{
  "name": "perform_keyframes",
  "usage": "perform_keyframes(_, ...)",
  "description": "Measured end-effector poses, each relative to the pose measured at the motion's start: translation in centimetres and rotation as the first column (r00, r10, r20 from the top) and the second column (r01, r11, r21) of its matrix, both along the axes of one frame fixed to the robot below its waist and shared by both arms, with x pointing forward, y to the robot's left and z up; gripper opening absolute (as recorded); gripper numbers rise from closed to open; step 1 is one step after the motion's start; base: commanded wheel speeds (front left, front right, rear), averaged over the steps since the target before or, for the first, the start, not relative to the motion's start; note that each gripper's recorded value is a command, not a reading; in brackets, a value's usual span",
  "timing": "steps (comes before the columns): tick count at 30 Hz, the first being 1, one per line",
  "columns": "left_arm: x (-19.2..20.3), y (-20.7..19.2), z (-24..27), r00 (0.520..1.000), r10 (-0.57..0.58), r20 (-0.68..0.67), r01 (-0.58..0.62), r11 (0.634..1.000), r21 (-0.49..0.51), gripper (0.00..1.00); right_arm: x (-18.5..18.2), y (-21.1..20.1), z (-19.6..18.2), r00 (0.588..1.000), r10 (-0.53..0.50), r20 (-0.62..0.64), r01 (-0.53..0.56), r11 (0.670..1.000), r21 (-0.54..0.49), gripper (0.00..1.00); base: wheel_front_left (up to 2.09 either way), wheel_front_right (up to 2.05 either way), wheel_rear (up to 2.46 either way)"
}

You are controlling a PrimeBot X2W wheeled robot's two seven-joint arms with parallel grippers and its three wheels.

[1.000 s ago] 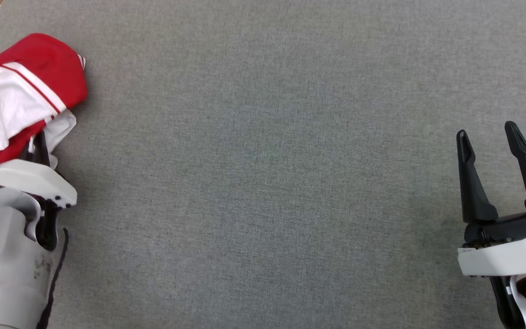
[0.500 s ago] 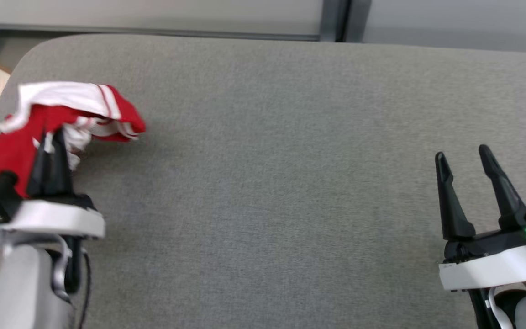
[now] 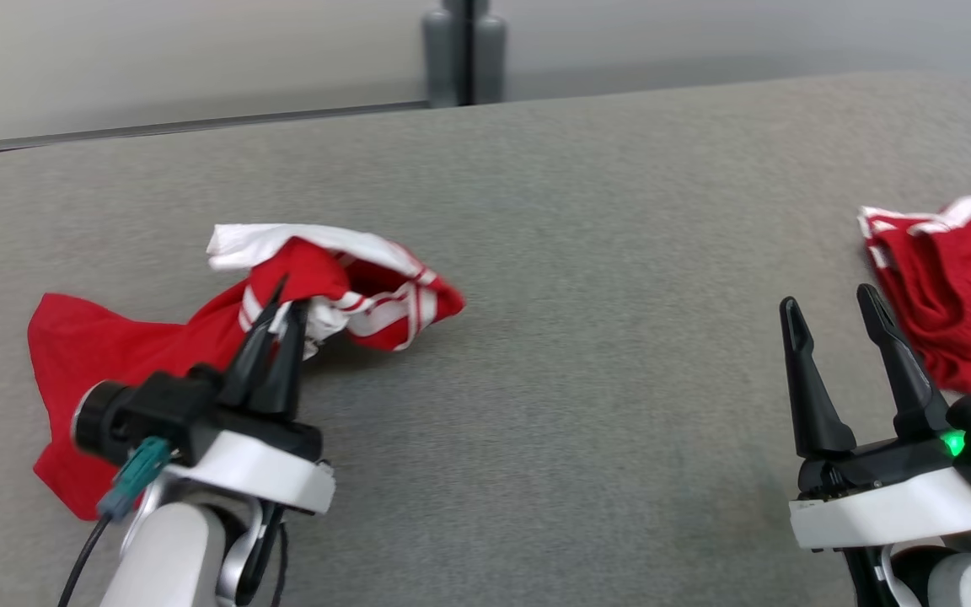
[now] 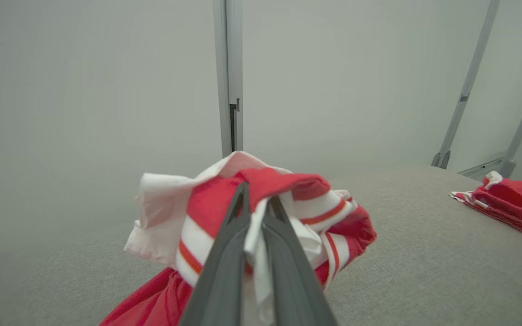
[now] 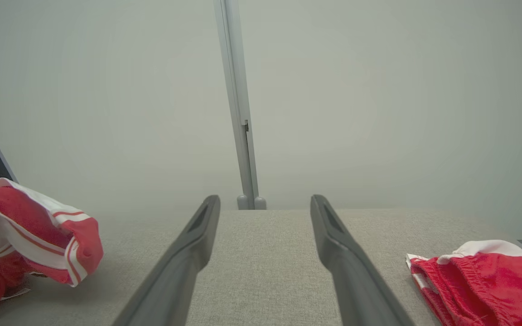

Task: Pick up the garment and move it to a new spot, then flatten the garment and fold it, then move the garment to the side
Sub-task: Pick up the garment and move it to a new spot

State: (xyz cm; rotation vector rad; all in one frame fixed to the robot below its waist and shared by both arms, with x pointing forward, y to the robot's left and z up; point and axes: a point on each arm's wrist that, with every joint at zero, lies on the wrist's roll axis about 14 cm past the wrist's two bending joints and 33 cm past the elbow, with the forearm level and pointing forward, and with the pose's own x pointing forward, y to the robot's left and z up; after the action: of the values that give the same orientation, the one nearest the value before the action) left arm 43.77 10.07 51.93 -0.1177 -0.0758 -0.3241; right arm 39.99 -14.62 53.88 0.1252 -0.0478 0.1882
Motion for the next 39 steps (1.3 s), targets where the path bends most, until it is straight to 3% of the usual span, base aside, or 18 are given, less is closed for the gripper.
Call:
perform_keyframes(5, 0.5, -8.5, -1.7, 0.968, -0.247, -0.047, 0.246, 0.969, -0.021, 0.0, -1.0, -2.9, -1.1, 0.995, -0.098, -0.026, 0.099, 0.995, 0.005, 1.0, 0.0, 0.0, 0.0)
perform_keyframes(10, -1.3, -16.1, -4.0, 0.878, -0.467, -0.105, 0.464, 0.884, -0.05, 0.0, -2.2, -5.7, -2.4, 0.979, -0.195, -0.056, 0.196, 0.981, 0.01, 1.0, 0.0, 0.0, 0.0)
perform_keyframes(11, -1.3, -16.1, -4.0, 0.878, -0.467, -0.105, 0.464, 0.884, -0.05, 0.0, -2.2, -5.7, -2.4, 0.979, -0.195, -0.056, 0.196, 0.981, 0.01, 1.0, 0.0, 0.0, 0.0)
perform_keyframes(14, -3.1, -19.6, -5.5, 0.808, -0.573, -0.14, 0.568, 0.82, -0.075, 0.0, -2.8, -6.8, -3.2, 0.969, -0.235, -0.076, 0.236, 0.972, 0.003, 1.0, 0.0, 0.0, 0.0)
perform_keyframes(15, -3.7, -20.5, -6.0, 0.786, -0.599, -0.153, 0.593, 0.8, -0.085, 0.28, -2.9, -7.1, -3.5, 0.966, -0.245, -0.082, 0.246, 0.969, 0.001, 1.0, 0.0, 0.0, 0.0)
perform_keyframes(16, -4.0, -21.1, -6.6, 0.769, -0.616, -0.17, 0.609, 0.787, -0.095, 0.79, -3.0, -7.4, -3.7, 0.963, -0.256, -0.087, 0.257, 0.966, -0.002, 1.0, 0.0, 0.0, 0.0)
perform_keyframes(17, -4.3, -21.5, -7.0, 0.756, -0.628, -0.183, 0.62, 0.777, -0.107, 1.0, -3.1, -7.7, -4.0, 0.96, -0.264, -0.095, 0.264, 0.964, -0.006, 1.0, 0.0, 0.0, 0.0)
perform_keyframes(21, -4.7, -22.2, -6.7, 0.737, -0.657, -0.16, 0.644, 0.754, -0.128, 1.0, -3.0, -8.0, -4.5, 0.956, -0.272, -0.105, 0.273, 0.962, -0.011, 1.0, 0.0, 0.0, 0.0)
perform_keyframes(25, -3.8, -20.6, -5.1, 0.779, -0.618, -0.103, 0.607, 0.786, -0.121, 1.0, -2.3, -7.2, -3.9, 0.966, -0.245, -0.084, 0.245, 0.969, -0.009, 1.0, 0.0, 0.0, 0.0)
perform_keyframes(29, -1.1, -16.6, -2.9, 0.878, -0.476, -0.044, 0.47, 0.877, -0.103, 1.0, -1.7, -5.9, -3.1, 0.977, -0.202, -0.064, 0.203, 0.979, -0.001, 1.0, 0.0, 0.0, 0.0)
perform_keyframes(34, 1.4, -8.3, -1.6, 0.978, -0.209, -0.023, 0.207, 0.974, -0.089, 1.0, -1.2, -4.3, -1.9, 0.988, -0.149, -0.039, 0.149, 0.989, 0.005, 1.0, 0.0, 0.0, 0.0)
perform_keyframes(39, 1.7, 0.7, -1.1, 0.999, 0.043, -0.026, -0.045, 0.997, -0.065, 1.0, -1.0, -2.9, -1.2, 0.995, -0.098, -0.029, 0.098, 0.995, 0.002, 1.0, 0.0, 0.0, 0.0)
